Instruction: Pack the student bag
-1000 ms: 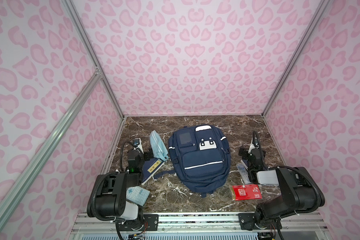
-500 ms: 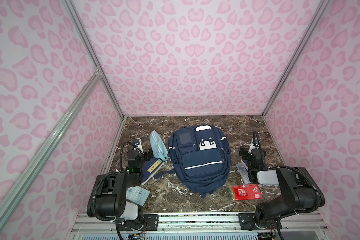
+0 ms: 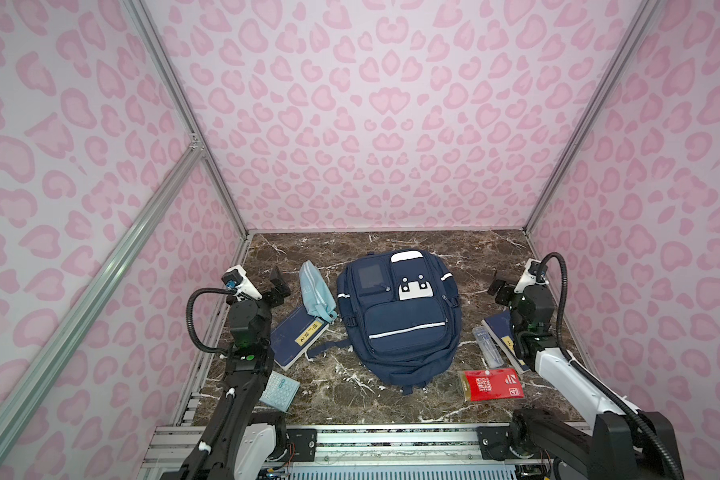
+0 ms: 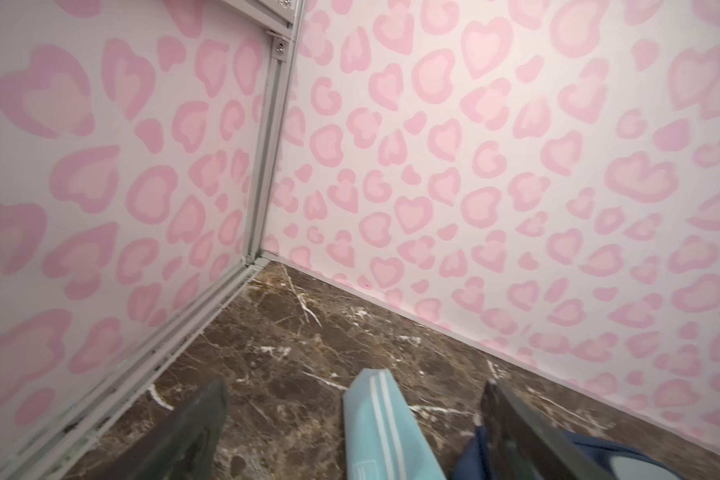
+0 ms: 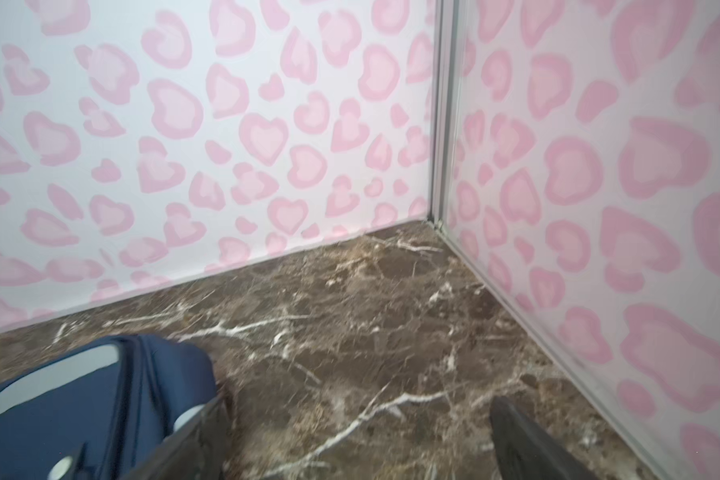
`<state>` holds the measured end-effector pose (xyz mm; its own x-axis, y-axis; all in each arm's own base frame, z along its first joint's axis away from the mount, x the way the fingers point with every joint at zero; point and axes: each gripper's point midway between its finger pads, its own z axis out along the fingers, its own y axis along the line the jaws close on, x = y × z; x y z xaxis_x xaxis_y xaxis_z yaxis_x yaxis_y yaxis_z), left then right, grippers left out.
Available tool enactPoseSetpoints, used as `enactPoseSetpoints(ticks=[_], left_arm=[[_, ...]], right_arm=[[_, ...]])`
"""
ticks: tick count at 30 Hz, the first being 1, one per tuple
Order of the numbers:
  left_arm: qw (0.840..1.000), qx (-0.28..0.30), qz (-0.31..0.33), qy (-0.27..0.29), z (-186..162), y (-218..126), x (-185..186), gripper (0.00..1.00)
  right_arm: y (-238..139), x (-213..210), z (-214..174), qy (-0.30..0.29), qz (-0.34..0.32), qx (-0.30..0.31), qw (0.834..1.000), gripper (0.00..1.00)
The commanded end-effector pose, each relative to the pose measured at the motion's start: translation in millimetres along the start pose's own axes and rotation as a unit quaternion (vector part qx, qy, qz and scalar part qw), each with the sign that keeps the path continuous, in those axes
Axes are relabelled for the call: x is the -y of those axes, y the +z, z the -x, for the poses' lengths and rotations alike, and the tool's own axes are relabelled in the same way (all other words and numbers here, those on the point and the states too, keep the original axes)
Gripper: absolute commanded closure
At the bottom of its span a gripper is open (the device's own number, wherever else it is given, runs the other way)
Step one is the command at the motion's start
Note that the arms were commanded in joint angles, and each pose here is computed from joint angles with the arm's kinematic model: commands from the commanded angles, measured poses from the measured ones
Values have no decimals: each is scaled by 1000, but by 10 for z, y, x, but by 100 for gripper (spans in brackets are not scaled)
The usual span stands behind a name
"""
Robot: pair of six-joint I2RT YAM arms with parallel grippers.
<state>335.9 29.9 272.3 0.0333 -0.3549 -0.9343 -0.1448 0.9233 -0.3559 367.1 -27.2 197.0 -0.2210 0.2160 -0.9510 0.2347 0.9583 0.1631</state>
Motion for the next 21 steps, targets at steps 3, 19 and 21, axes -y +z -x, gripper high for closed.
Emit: enactPoseSetpoints(ticks=[3, 19, 21], left_arm=[[980, -152, -82, -97, -485, -349, 464, 2], [890, -424, -168, -9, -2786, -1100, 1865, 30], [889, -429, -160, 15, -2941, -1116, 1964, 34]], right_arm=[[-183, -399, -465, 24, 118, -132, 984, 0], [659, -995, -1089, -13, 162, -349, 923, 25], [803, -987, -1198, -22, 155, -369, 916, 29]])
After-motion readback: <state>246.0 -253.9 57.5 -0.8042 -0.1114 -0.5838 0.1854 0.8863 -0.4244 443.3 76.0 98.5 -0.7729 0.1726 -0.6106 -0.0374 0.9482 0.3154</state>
